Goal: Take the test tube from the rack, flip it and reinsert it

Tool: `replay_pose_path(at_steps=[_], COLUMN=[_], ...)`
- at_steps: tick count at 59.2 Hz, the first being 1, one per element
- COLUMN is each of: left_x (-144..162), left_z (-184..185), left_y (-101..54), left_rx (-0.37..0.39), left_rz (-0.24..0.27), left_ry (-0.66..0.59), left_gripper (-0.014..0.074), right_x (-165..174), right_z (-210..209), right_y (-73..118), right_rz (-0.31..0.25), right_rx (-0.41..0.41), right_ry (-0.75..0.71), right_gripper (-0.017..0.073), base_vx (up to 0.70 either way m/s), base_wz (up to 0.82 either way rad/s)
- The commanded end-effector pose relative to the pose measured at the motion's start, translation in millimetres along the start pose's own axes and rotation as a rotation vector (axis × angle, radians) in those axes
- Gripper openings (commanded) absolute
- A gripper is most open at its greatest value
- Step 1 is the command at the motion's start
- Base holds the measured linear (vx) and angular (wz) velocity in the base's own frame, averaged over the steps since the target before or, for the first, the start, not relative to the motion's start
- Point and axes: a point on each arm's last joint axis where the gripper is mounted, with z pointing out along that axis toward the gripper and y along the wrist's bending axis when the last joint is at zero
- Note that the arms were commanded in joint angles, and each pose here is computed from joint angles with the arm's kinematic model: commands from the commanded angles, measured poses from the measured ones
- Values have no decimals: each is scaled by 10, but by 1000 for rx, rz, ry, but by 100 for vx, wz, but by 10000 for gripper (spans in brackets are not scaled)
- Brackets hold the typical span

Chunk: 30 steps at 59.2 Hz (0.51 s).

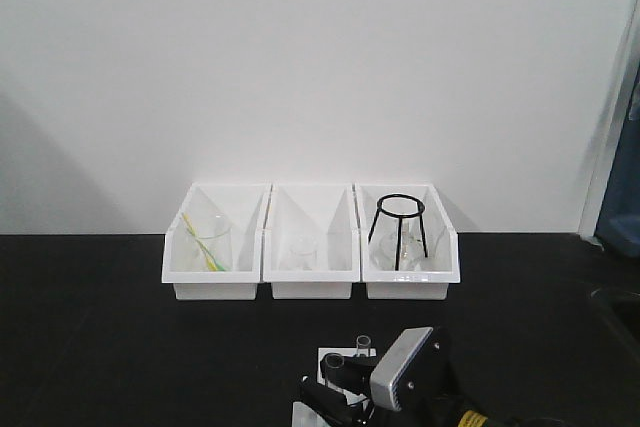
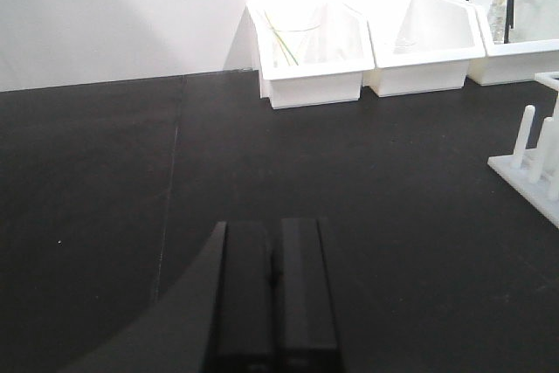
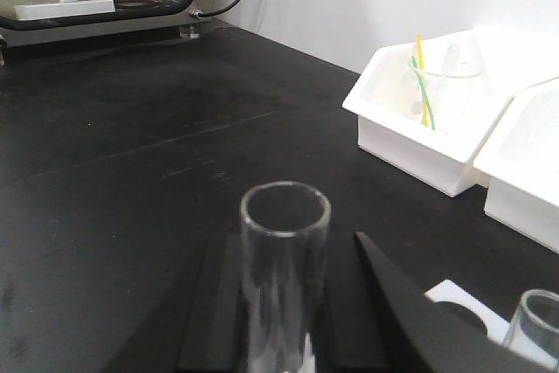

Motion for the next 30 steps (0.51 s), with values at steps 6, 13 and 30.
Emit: replay_pose_path(at_steps=[6, 13, 30], left_x=[-89, -89, -89], left_z=[-12, -12, -12], left_y=[-11, -11, -11], left_rx=[13, 13, 13], left_rz=[-14, -14, -14], left_ry=[-91, -91, -91], left_gripper=[-6, -6, -6], right_x=[-270, -270, -467], right_z=[-16, -16, -100], right_y=[-23, -23, -20], right_rz=[-24, -23, -48], right_rx=[0, 0, 24], right_ry=[-144, -144, -180], right_gripper=[237, 355, 452], base_vx=[0, 0, 0], base_wz=[0, 0, 0])
